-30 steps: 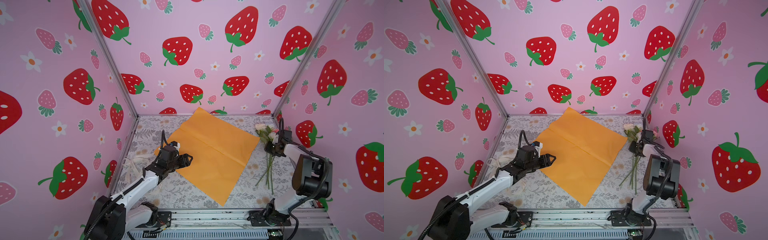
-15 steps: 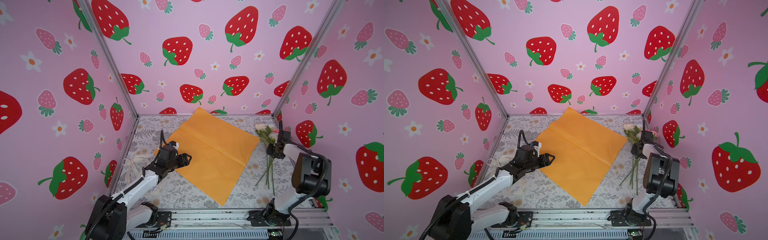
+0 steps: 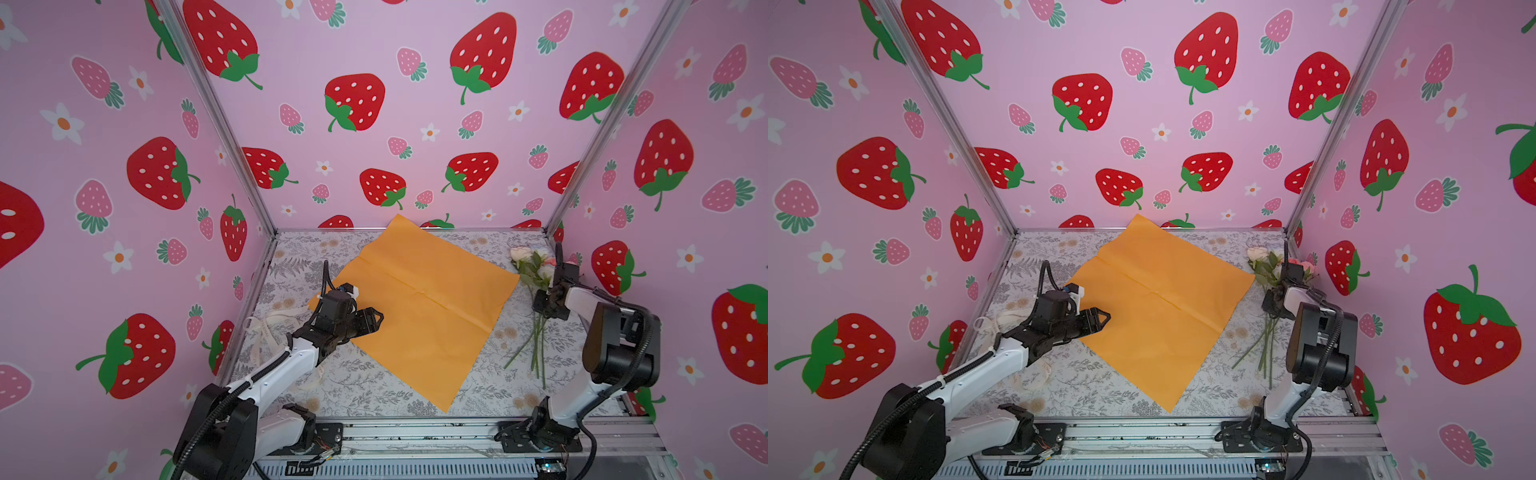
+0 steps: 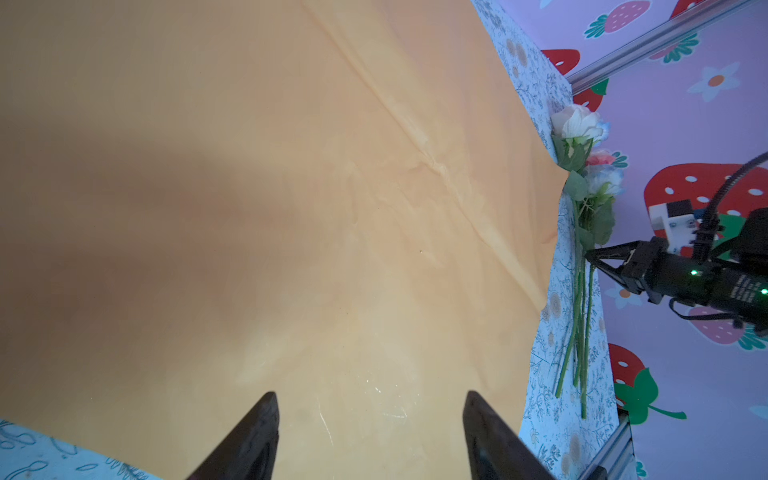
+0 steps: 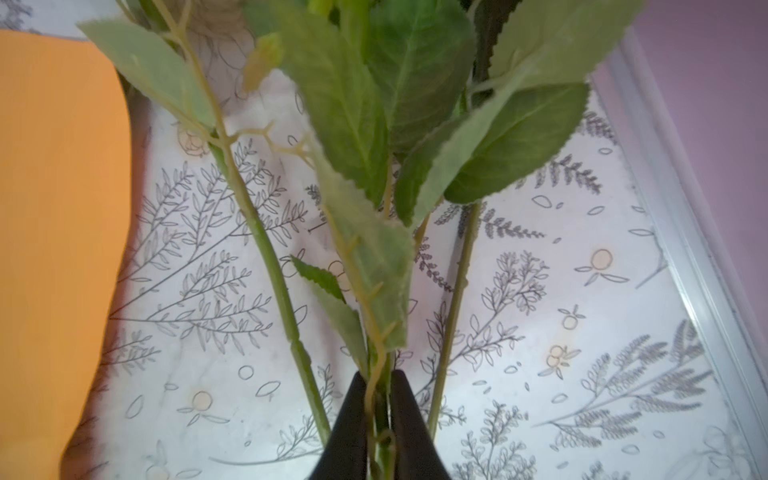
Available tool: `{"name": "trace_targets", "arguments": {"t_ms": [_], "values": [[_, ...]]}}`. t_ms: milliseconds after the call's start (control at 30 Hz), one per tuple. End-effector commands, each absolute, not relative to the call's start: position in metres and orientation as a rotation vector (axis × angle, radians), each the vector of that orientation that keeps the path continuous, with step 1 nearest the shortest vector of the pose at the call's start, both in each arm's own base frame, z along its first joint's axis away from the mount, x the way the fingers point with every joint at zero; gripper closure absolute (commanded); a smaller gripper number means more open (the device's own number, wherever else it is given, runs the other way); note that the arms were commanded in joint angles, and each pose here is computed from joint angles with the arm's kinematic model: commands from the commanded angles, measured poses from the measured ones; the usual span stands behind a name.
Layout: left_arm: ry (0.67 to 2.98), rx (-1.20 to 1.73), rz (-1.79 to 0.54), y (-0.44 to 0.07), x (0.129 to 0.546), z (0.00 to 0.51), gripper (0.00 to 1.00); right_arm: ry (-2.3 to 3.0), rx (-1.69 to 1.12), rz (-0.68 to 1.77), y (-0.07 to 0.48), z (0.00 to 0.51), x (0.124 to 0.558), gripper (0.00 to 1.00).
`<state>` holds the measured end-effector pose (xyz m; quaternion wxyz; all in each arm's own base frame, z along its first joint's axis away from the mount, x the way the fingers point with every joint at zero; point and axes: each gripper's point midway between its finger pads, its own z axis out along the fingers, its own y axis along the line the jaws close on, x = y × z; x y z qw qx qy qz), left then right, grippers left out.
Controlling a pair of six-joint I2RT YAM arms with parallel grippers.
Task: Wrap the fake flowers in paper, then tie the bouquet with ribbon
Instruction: 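Grasp one white rose stem from the bunch with the right gripper, then carry the white rose over the orange paper and lay it down with the right gripper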
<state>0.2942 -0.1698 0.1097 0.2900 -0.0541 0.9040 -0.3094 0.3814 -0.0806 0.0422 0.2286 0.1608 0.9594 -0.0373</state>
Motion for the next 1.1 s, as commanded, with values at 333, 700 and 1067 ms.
{"name": "trace_targets", "arguments": {"t_ms": [333, 700, 1067], "values": [[2.426, -0.113, -0.862, -0.175, 0.295, 0.113, 0.28, 2.460, 0.269, 0.066, -0.044, 0.147, 0.399, 0.96], [2.415, -0.242, -0.654, -0.133, 0.286, 0.129, 0.17, 2.335, -0.244, 0.572, 0.147, 0.234, 0.426, 0.98], [2.454, -0.384, -0.494, -0.086, 0.274, 0.154, 0.08, 2.375, -0.349, 1.049, 0.370, 0.166, 0.434, 0.97]]}}
